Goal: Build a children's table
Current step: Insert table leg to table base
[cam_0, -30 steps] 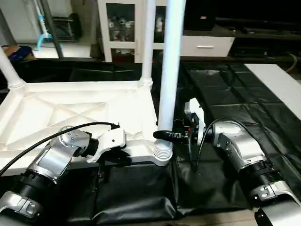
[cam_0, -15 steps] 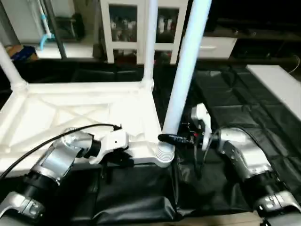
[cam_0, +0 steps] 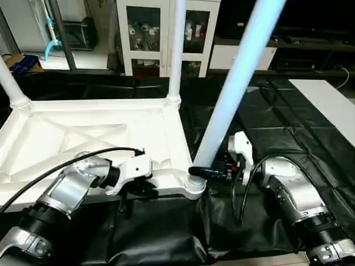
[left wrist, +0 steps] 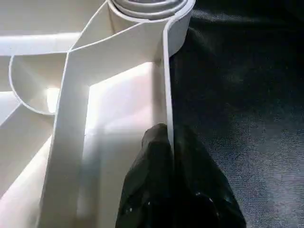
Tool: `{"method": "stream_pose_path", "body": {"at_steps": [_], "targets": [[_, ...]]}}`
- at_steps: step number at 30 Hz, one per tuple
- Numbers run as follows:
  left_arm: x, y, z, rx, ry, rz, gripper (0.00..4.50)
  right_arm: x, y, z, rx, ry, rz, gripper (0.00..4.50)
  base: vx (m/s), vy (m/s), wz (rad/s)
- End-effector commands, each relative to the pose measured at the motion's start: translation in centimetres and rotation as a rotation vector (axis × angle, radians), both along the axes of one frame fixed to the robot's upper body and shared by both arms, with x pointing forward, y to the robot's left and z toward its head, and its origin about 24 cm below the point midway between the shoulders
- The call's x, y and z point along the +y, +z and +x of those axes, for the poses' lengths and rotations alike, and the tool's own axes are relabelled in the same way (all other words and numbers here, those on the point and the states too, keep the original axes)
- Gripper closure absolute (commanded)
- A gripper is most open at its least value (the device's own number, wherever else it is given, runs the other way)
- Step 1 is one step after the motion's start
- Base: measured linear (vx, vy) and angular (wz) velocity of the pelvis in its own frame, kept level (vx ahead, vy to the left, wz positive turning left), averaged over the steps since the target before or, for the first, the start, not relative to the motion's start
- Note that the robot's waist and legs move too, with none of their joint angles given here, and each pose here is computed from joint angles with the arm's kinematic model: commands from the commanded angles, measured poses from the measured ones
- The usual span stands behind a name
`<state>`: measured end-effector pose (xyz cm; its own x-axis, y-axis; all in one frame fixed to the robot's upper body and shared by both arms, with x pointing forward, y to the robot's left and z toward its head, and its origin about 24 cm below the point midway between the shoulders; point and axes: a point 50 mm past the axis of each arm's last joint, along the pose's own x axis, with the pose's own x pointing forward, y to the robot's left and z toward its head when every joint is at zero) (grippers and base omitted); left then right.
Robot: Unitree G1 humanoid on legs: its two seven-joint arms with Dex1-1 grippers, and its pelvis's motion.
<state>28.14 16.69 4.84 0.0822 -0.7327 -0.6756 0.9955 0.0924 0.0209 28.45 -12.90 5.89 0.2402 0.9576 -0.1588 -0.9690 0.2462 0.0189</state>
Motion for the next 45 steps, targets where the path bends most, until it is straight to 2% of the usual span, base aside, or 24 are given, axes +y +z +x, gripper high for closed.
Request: {"method": "stream_pose_path", "body": {"at_steps": [1, 4, 12, 18, 23, 29, 30, 32, 33, 35, 38, 45], "targets": [[-0.9, 0.6, -0.2, -0.020, -0.078, -0.010, 4.50, -1.7, -4.7, -1.8, 0.187, -0.034, -0.207, 2.66, 0.000, 0.000, 0.00], [-0.9, 0.6, -0.2, -0.022, -0.077, -0.008, 4.50, -2.2, -5.5, -2.2, 0.214, -0.027, -0.250, 2.66, 0.014, -0.052, 0.16], [-0.8, 0.5, -0.4, -0.023, -0.075, -0.007, 4.50, -2.4, -6.0, -2.7, 0.226, -0.065, -0.242, 2.66, 0.046, -0.017, -0.08], [-0.9, 0.6, -0.2, -0.029, -0.080, -0.006, 4.50, -2.6, -5.6, -2.0, 0.205, -0.119, -0.216, 2.66, 0.000, 0.000, 0.00], [-1.3, 0.8, 0.3, -0.084, -0.063, -0.014, 4.50, -2.8, -5.2, -1.5, 0.198, -0.130, -0.208, 2.66, 0.000, 0.000, 0.00], [-1.4, 0.9, 0.3, -0.057, -0.044, -0.035, 4.50, -2.5, -5.0, -1.3, 0.191, -0.134, -0.195, 2.66, 0.000, 0.000, 0.00], [-1.5, 0.9, 0.3, -0.052, -0.043, -0.038, 4.22, -2.5, -5.0, -1.3, 0.191, -0.134, -0.193, 2.66, 0.000, 0.000, 0.00], [-1.6, 1.0, 0.2, -0.062, -0.050, -0.040, 3.94, -2.4, -4.9, -1.2, 0.189, -0.136, -0.185, 2.66, 0.000, 0.000, 0.00], [-1.6, 1.0, 0.2, -0.062, -0.050, -0.040, 3.94, -2.4, -4.9, -1.2, 0.189, -0.136, -0.185, 2.66, 0.000, 0.000, 0.00], [-1.5, 0.9, 0.0, -0.053, -0.067, -0.033, 4.37, -2.4, -4.8, -1.1, 0.187, -0.141, -0.178, 2.66, 0.000, 0.000, 0.00], [-1.5, 0.7, -0.2, -0.032, -0.074, -0.028, 4.23, -2.5, -4.8, -1.1, 0.186, -0.145, -0.176, 2.66, 0.000, 0.000, 0.00], [-1.5, 0.8, 0.0, -0.044, -0.071, -0.017, 4.50, -2.6, -4.4, -0.7, 0.168, -0.165, -0.163, 2.66, 0.000, 0.000, 0.00]]}}
